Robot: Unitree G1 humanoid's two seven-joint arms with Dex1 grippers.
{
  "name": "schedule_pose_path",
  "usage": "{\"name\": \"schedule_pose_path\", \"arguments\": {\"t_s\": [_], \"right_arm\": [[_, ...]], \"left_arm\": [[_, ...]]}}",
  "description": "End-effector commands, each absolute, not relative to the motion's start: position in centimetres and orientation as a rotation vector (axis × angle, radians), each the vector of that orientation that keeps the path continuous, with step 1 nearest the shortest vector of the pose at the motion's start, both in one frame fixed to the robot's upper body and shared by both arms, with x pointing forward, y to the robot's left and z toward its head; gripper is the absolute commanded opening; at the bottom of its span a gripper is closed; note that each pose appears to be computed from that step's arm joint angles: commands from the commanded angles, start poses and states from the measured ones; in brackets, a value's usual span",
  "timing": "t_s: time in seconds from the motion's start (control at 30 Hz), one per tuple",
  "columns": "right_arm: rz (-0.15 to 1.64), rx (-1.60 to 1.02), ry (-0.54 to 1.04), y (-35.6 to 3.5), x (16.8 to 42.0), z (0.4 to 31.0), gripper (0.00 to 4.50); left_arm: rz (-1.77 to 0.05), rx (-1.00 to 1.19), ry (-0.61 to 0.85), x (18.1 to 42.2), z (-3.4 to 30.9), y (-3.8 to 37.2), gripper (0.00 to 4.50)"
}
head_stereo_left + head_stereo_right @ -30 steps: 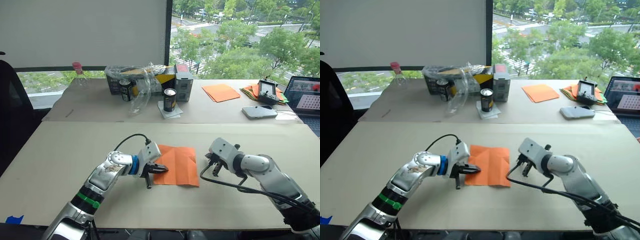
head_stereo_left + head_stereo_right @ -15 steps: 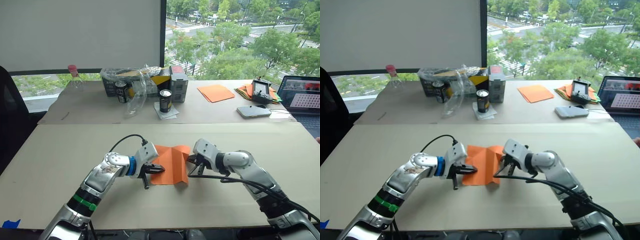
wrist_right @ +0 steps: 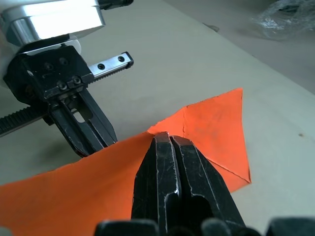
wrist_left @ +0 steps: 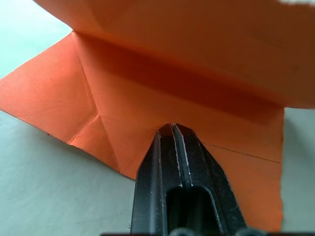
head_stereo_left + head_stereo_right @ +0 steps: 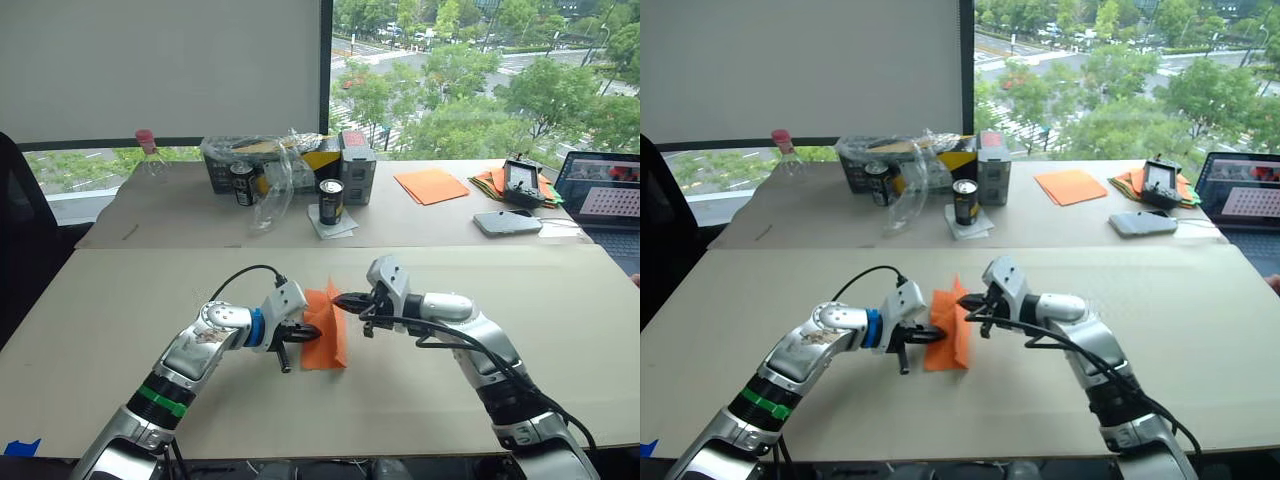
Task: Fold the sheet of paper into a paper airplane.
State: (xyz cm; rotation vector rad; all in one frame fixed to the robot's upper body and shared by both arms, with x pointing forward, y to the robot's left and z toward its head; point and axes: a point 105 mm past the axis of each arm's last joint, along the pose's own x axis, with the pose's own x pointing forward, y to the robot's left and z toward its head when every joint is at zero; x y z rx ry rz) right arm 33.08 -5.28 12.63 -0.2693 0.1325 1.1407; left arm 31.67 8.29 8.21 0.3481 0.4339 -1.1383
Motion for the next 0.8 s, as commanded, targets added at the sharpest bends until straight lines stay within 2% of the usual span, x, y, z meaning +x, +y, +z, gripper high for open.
{"name": "schedule_pose_path", "arguments": {"t_s": [0.03,0.27,0.37,0.43,0.53,0.63,0.8], "right_arm": [[1.155,-0.290,0.131,-4.3,33.4,12.3,0.04],[1.141,-0.407,0.246,-4.0,33.9,8.6,0.04],[1.154,-0.556,0.298,-4.3,33.6,6.4,0.04],[1.174,-0.553,0.303,-3.7,33.1,5.9,0.04],[1.186,-0.567,0.303,-3.4,32.8,5.6,0.04],[1.185,-0.570,0.294,-3.3,32.5,5.7,0.04],[1.168,-0.581,0.293,-3.7,32.0,5.8,0.04]], "left_arm": [[-1.032,0.332,0.519,31.9,6.6,10.7,0.00],[-0.930,0.255,0.467,32.5,7.9,13.5,0.00],[-0.856,0.129,0.401,33.6,9.7,14.7,0.00],[-0.837,0.038,0.333,34.4,11.3,14.9,0.00],[-0.848,-0.032,0.284,34.8,12.4,14.4,0.00],[-0.937,-0.031,0.261,34.5,12.7,11.8,0.00],[-1.041,0.006,0.285,33.9,12.0,8.8,0.00]]}}
